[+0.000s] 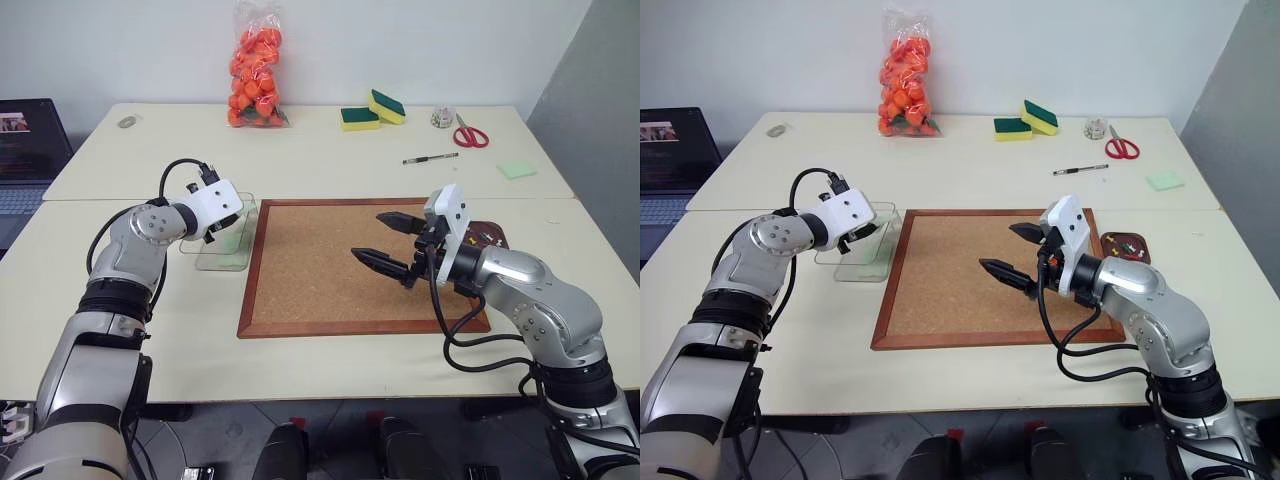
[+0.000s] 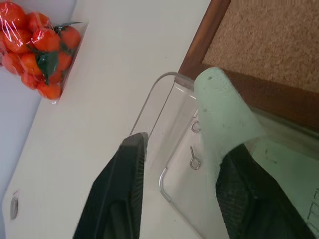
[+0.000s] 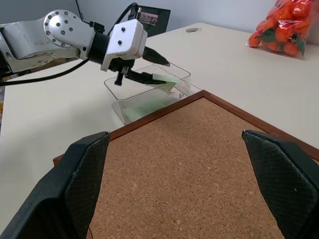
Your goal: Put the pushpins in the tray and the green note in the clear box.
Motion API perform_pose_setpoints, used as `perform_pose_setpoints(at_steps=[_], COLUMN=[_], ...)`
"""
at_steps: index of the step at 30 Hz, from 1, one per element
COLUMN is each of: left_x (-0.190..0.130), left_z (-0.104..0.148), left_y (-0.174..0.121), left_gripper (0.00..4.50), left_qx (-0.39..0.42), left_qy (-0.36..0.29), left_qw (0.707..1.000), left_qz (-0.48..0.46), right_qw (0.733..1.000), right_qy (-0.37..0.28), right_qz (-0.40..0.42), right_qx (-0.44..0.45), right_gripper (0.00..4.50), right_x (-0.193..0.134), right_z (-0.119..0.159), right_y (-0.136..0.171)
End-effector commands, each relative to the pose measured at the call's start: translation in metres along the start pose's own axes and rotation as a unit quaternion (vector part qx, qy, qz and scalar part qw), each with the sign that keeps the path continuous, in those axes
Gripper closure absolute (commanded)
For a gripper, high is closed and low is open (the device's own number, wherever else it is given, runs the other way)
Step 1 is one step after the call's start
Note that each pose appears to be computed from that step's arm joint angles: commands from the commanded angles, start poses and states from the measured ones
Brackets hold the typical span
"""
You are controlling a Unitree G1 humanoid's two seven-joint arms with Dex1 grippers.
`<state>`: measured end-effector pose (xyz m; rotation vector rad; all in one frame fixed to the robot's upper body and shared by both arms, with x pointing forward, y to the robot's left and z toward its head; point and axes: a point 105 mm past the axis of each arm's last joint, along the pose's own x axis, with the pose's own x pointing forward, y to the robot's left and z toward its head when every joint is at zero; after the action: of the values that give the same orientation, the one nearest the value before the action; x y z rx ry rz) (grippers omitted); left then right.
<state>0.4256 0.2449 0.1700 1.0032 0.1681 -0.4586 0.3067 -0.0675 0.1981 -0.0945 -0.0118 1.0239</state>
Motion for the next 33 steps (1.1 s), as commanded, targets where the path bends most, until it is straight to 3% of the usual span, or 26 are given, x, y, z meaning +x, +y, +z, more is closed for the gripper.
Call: perform_pose_setpoints(at_steps=[1,9,24,29,33], left_x=[-0.009,-0.018,-0.032,-0.039,-0.047], left_z=[0.013,0.027,0.037,0.058,0.089], left_y=[0.016,0.025,0.021,0.025,0.009], left_gripper=[1.60,0.19,0.19,0.19,0.19], left_qx=[-0.026,-0.067,-0.180,-0.238,-0.286], left_qy=[-0.024,-0.042,-0.067,-0.127,-0.204], left_qw=[0.999,0.995,0.978,0.960,0.936], left_qz=[0.026,0.052,0.082,0.078,-0.006], right_qw=[1.000,0.999,0.999,0.999,0.998], right_qy=[-0.021,-0.022,-0.022,-0.023,-0.033], right_qz=[0.012,0.013,0.019,0.019,0.016], right_qx=[-0.019,-0.018,-0.021,-0.024,-0.043], right_gripper=[0.00,0.00,0.00,0.00,0.00], right_x=[0.002,0.003,0.005,0.003,-0.006], right_z=[0.012,0.011,0.009,0.009,0.011], right_y=[0.004,0.003,0.002,0.002,0.003])
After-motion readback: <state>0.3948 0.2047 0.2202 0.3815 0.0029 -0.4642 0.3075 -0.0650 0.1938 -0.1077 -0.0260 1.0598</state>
